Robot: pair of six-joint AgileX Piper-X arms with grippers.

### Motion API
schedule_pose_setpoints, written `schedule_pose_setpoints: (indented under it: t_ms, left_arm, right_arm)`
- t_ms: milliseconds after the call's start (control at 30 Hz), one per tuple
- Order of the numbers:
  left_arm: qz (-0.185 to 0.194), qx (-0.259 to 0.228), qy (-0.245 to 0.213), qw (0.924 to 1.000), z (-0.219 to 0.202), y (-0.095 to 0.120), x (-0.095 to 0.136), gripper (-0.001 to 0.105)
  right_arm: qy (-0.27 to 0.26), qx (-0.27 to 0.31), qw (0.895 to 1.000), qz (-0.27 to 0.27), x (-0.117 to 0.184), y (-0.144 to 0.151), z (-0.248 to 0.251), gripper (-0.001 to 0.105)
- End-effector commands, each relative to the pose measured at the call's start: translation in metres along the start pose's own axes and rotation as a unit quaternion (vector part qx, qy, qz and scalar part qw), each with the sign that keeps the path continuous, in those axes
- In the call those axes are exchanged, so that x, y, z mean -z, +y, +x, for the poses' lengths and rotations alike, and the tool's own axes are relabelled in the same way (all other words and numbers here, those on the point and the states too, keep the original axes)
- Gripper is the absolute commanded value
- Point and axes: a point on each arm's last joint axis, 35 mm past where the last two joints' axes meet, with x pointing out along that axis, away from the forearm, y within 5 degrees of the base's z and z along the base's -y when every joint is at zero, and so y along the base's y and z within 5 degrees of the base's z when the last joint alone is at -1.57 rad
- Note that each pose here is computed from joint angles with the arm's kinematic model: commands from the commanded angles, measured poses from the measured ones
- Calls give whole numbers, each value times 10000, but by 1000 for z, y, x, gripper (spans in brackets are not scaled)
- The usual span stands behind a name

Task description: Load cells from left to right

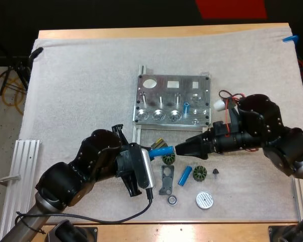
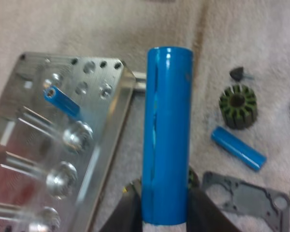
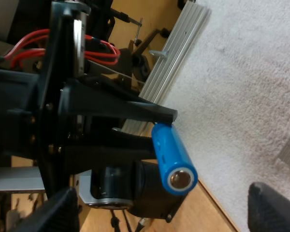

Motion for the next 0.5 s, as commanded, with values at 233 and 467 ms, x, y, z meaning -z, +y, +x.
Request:
schedule_pose_setpoints:
  t_ms: [233,467]
  left_arm:
    - [-15,146,-585,9982,-4,1,-11,0]
    - [-45,277,-508,9983,-4,0,-9,0]
  right_arm:
    - [178,-404,9989,-180,-2,1,24,70]
    - [75,-428,9986,-316,-5,4,33,66]
